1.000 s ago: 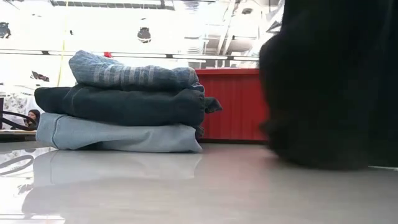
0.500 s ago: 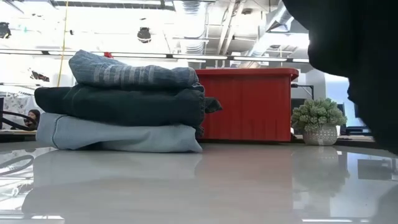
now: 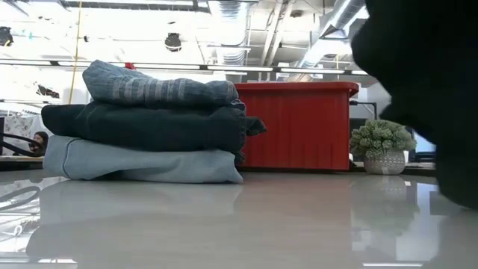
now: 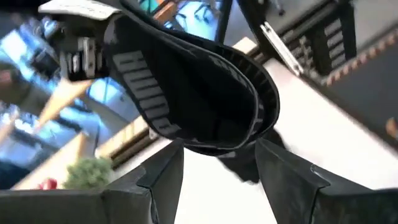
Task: Fold laundry
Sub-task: Fold the black boxer from the red laundry bin
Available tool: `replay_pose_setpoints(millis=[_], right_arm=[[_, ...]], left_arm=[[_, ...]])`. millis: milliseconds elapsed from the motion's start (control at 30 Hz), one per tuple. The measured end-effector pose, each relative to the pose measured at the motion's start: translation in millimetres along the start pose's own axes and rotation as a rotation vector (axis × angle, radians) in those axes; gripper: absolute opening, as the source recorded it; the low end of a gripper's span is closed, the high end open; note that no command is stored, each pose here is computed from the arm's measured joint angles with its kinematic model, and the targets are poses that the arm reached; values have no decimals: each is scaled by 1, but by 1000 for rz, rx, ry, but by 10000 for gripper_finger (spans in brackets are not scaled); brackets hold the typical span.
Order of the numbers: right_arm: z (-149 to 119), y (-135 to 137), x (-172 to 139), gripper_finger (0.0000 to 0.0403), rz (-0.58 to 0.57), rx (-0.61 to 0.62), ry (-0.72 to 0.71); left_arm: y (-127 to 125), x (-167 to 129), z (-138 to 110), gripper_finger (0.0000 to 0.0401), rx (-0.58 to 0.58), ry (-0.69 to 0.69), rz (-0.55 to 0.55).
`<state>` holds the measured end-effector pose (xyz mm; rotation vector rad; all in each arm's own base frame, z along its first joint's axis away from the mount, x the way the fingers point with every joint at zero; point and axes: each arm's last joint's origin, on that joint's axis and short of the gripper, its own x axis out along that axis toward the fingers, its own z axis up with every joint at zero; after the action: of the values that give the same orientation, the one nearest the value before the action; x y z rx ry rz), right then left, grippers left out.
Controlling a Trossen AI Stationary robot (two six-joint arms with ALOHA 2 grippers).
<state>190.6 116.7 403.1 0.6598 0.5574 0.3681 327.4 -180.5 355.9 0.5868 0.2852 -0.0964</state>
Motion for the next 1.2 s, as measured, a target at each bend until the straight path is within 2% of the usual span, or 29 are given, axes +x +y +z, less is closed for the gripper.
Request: replay_pose_setpoints(millis=[167,267,467,633,833,933,1067,1200], right_arm=[[0,0,0,29,0,40,0],[0,0,0,29,5,60,-5],[2,2,3,30,19,84,-18],[3,3,5,30,31,94,-28],[4,3,5,30,32,103,-33],[4,2,5,31,32,104,-36],[5,2,5,32,26,105,-35],[4,2,5,30,24,104,-31]], left_arm=[[5,4,-2,190,239,2,5],[7,9,-10,191,360,31,-40],[20,18,-18,191,541,51,-37],[29,23,-23,191,630,45,-62],[14,35,-34,191,781,77,-152],[3,44,-33,191,853,28,-159],[-13,54,-33,190,949,47,-98],[-8,56,-37,190,885,213,35]])
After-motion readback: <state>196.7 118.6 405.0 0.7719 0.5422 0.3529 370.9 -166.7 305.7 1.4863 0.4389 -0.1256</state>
